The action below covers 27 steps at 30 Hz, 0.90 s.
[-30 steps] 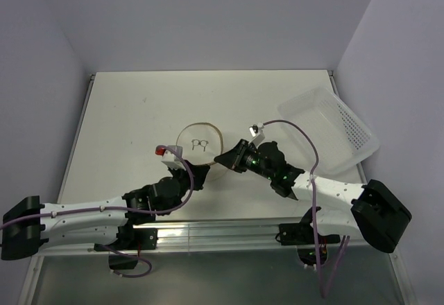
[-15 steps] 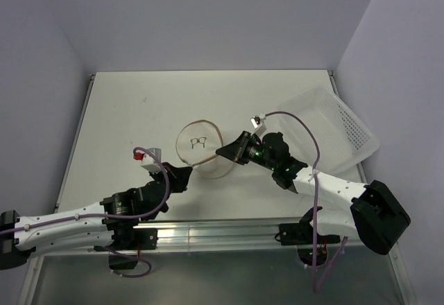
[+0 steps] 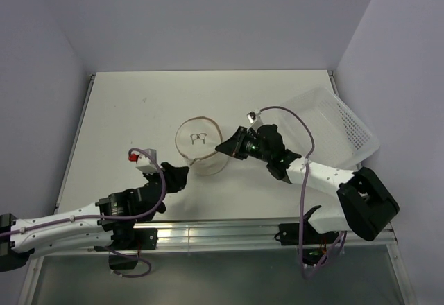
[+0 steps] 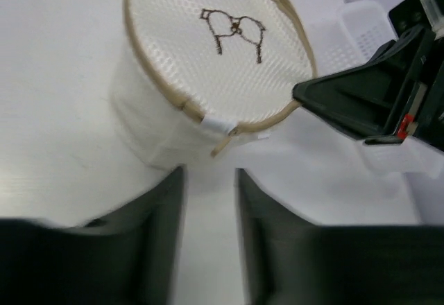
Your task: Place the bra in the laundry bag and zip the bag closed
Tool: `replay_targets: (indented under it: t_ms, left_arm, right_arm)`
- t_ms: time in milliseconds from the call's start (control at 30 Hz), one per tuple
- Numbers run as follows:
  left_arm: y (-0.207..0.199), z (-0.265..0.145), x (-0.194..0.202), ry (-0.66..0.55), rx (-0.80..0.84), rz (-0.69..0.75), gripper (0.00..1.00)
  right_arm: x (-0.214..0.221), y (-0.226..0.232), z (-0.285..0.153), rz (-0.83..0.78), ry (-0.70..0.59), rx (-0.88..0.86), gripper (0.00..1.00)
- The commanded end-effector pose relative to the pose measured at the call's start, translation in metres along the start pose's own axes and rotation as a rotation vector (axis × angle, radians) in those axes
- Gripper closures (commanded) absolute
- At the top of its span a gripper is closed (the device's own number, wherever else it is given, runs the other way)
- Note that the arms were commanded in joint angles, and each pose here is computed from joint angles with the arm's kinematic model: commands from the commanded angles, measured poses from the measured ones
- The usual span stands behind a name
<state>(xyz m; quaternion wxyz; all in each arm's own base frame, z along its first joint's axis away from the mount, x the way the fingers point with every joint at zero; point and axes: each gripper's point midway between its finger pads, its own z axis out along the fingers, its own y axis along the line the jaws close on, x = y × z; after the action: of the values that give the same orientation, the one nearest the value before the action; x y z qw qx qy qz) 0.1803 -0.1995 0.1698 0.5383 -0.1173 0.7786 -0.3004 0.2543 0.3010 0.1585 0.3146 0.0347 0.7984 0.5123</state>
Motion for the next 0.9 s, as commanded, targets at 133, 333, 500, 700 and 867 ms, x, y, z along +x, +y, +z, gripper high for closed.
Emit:
replay_targets:
  t_ms: [133,333,500,700,867]
  left_arm:
    - [-0.022,-0.014,-0.067,-0.127,-0.009,0.036,0.01]
    - [-0.04,-0.035,-0.118,-0.169,0.001,0.041,0.01]
    - [-0.039,-0.049,-0.137,-0.188,0.019,0.047,0.01]
    - [-0.041,-0.067,-0.148,-0.18,0.126,0.028,0.01]
    - [-0.034,-0.08,-0.149,-0.157,0.176,0.01,0.01]
  right_arm:
    - [-0.034,-0.017,0.015,-0.068,-0.073,0.103,0.22]
    - [-0.063,0.007,-0.008,-0.16,-0.167,0.125,0.0]
    - [-0.093,0.038,-0.061,-0.271,-0.311,0.155,0.0]
    - [-0.11,0.047,-0.147,-0.362,-0.501,0.254,0.01]
    - [-0.101,0.035,-0.197,-0.375,-0.574,0.311,0.0]
